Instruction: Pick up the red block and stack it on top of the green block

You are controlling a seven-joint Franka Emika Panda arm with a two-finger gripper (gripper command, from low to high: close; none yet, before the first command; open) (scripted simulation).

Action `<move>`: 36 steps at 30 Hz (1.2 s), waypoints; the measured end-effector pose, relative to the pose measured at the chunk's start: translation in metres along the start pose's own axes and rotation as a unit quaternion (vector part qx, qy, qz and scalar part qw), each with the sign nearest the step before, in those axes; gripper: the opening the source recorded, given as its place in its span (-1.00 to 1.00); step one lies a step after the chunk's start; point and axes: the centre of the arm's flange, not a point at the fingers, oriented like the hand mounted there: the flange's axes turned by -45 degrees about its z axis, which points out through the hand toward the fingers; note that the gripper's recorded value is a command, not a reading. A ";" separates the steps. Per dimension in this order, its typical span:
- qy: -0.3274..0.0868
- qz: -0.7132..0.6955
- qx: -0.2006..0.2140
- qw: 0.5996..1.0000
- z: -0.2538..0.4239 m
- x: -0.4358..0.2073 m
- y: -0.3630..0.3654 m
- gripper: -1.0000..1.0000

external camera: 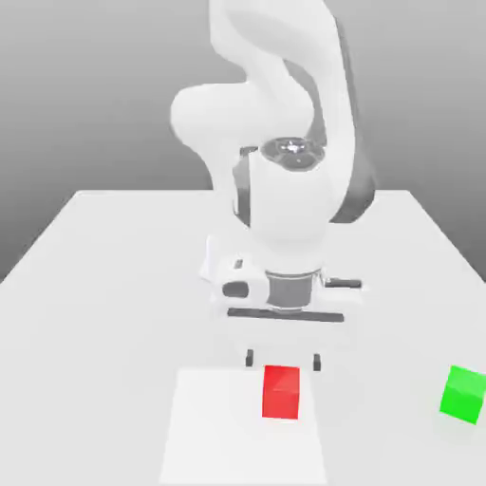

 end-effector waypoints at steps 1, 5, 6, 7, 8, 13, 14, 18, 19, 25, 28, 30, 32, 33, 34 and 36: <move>0.000 0.000 0.000 1.000 0.005 0.000 0.000 0.00; -0.002 0.000 0.000 1.000 0.025 -0.002 0.000 0.00; -0.003 0.001 0.000 1.000 0.031 -0.003 0.001 0.00; -0.004 0.001 0.000 1.000 0.037 -0.005 0.001 0.00; -0.006 0.002 0.000 1.000 0.043 -0.006 0.001 -1.00; -0.005 0.002 0.000 1.000 0.043 -0.006 0.001 -1.00; -0.006 0.002 0.000 1.000 0.045 -0.007 0.001 -1.00; -0.002 0.001 0.000 1.000 0.029 -0.003 0.000 -1.00; -0.001 0.000 0.000 1.000 0.024 -0.002 0.000 -1.00; 0.000 0.000 0.000 1.000 -0.005 -0.001 0.000 -1.00; -0.003 0.001 0.000 1.000 -0.016 -0.004 0.000 -1.00; -0.005 0.008 -0.001 1.000 -0.021 -0.003 -0.001 -1.00; -0.003 0.026 -0.004 1.000 -0.028 0.006 -0.021 -1.00; -0.002 0.018 -0.005 1.000 -0.032 0.006 -0.045 -1.00; -0.001 0.002 -0.005 1.000 -0.035 0.002 -0.079 -1.00; 0.000 -0.007 -0.005 1.000 -0.043 -0.006 -0.135 -1.00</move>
